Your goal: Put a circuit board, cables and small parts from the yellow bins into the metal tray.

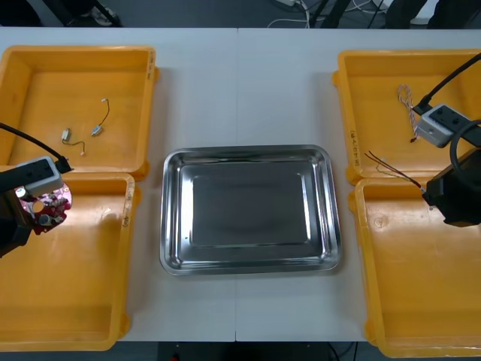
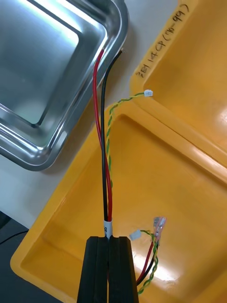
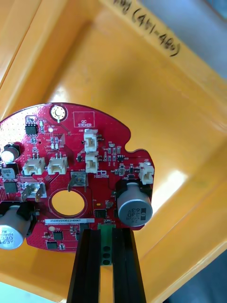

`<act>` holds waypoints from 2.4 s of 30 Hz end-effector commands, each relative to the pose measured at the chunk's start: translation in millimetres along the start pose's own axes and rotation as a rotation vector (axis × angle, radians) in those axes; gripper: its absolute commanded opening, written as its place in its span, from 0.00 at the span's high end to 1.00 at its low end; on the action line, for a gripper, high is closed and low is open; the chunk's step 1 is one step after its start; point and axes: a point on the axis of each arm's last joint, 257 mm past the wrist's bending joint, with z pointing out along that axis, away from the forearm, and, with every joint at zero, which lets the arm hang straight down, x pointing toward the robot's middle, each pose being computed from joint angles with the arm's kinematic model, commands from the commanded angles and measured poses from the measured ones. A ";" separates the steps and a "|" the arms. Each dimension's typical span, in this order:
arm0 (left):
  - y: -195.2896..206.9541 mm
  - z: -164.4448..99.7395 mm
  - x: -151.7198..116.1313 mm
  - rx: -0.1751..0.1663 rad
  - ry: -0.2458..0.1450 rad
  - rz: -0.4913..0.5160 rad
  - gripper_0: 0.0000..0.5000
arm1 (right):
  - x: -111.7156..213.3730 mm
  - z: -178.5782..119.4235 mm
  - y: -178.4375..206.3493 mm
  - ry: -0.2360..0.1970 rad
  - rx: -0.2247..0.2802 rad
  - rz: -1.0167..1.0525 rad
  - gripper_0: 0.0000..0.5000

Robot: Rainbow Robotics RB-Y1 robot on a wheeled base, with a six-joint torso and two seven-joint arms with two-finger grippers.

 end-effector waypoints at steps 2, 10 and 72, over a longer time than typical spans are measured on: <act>-1.7 -22.5 -31.9 -0.061 -0.047 -0.004 1.00 | -25.5 -0.4 19.8 -0.041 0.000 -0.054 1.00; -25.0 -19.3 -58.0 -0.068 -0.069 -0.077 1.00 | -38.4 2.7 28.2 -0.049 0.009 -0.084 1.00; -144.9 83.4 -222.3 0.015 -0.125 -0.310 1.00 | -38.1 9.2 34.2 -0.028 0.010 -0.142 1.00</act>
